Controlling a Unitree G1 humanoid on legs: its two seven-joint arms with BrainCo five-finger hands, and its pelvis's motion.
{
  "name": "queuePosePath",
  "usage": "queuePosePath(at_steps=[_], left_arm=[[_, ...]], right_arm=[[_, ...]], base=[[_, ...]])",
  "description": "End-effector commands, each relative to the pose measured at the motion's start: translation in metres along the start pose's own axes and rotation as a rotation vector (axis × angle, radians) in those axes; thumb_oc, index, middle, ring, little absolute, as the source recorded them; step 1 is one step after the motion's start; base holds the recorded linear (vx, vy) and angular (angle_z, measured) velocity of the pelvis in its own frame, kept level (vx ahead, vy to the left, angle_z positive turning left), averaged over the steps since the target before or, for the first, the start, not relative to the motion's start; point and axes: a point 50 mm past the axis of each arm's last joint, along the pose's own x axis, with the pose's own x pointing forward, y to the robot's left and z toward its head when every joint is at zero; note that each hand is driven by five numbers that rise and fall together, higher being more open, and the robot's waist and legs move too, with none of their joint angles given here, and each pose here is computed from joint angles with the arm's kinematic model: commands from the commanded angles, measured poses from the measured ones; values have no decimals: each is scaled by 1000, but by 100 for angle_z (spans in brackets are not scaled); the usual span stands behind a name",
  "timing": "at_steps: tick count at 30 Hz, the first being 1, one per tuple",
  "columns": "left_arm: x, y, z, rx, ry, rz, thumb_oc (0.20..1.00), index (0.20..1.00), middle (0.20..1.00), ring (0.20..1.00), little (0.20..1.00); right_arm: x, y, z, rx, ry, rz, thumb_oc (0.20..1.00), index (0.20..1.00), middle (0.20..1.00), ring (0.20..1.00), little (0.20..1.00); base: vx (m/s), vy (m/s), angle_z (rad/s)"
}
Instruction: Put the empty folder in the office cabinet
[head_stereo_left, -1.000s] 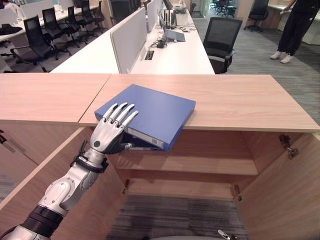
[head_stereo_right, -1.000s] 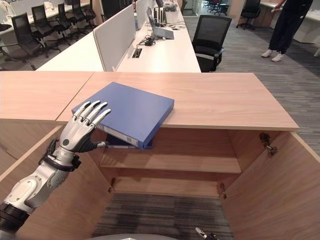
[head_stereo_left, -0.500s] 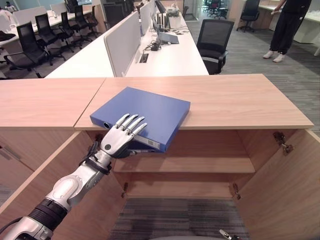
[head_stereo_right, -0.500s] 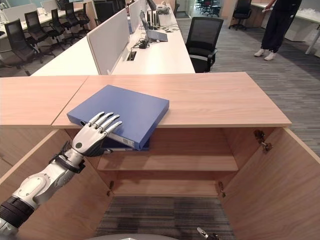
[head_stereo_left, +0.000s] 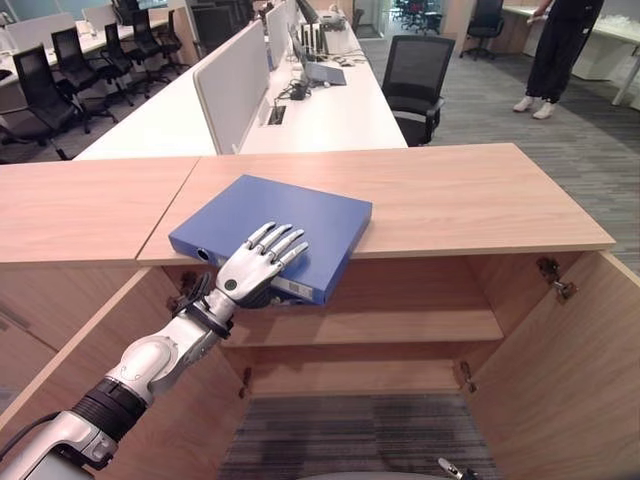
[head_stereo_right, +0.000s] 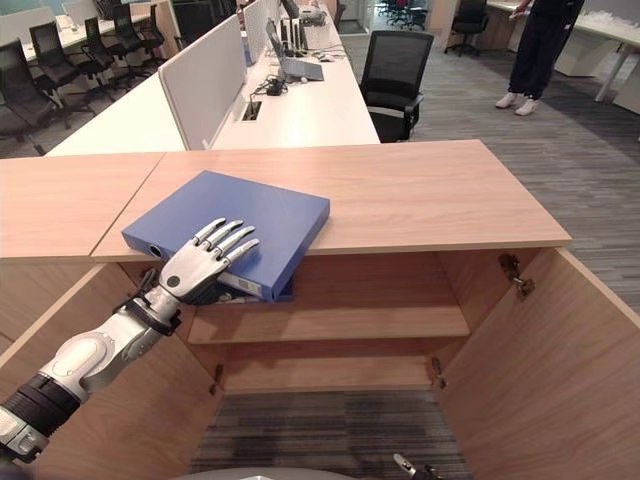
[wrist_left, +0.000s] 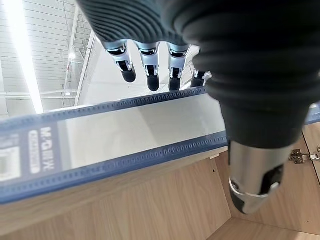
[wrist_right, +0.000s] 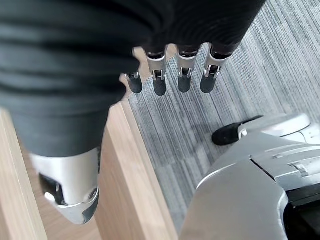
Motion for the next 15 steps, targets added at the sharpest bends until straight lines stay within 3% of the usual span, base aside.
queuePosePath(at_steps=[1, 15], left_arm=[[39, 31, -23, 107, 22, 135, 1000, 1000, 1000, 1000, 1000], [38, 20, -22, 82, 50, 98, 1000, 1000, 1000, 1000, 1000]], right_arm=[[5, 5, 26, -30, -62, 10, 1000, 1000, 1000, 1000, 1000], [6, 6, 28, 4, -68, 6, 1000, 1000, 1000, 1000, 1000]], base=[[0, 0, 0], [0, 0, 0]])
